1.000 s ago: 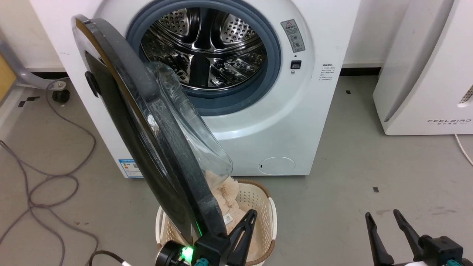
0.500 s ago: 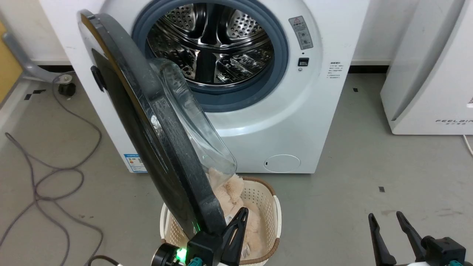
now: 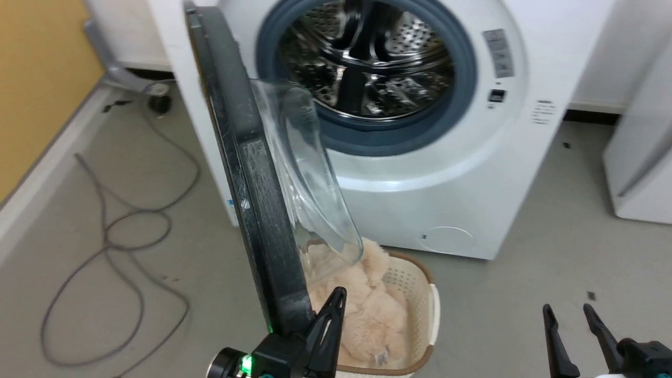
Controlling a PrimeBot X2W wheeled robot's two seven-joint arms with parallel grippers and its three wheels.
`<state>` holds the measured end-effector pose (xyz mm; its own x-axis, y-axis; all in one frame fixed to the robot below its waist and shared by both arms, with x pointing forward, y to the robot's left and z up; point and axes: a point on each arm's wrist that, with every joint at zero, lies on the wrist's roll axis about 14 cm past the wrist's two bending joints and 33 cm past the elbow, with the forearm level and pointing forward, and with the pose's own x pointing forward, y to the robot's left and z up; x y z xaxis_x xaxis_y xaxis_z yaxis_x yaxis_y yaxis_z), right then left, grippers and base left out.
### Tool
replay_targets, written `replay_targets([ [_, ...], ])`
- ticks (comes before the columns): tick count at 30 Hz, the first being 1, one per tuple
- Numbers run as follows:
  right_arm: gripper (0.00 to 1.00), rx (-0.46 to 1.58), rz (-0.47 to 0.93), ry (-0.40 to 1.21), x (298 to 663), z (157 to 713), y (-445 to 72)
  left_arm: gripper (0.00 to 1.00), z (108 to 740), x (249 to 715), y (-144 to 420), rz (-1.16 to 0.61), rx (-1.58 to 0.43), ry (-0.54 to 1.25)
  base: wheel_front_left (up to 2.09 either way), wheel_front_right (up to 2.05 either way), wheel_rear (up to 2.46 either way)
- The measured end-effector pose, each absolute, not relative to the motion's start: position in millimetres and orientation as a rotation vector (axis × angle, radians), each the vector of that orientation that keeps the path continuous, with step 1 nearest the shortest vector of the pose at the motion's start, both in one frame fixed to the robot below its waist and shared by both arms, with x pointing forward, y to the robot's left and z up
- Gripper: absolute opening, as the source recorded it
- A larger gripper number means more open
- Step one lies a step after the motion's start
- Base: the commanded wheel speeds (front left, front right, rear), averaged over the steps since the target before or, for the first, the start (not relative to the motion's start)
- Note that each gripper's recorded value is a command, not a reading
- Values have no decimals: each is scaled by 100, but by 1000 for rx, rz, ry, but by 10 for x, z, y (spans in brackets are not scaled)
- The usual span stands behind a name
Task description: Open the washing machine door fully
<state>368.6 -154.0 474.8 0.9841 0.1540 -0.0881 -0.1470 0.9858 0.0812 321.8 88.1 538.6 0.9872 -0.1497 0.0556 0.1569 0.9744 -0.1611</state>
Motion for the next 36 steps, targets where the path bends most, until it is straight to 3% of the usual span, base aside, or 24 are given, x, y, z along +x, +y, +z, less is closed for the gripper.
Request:
replay_targets([
  [18,100,50,340,116,4000,4712,-894,0,5373,2792,2396,381,-48,-76,0,0,0],
  [28,100,38,340,92,4002,4805,-899,0,5205,2497,3407,638,8,-46,0,0,0],
  [36,100,38,318,99,4003,4791,-979,0,5098,2470,3908,729,-6,-25,0,0,0],
])
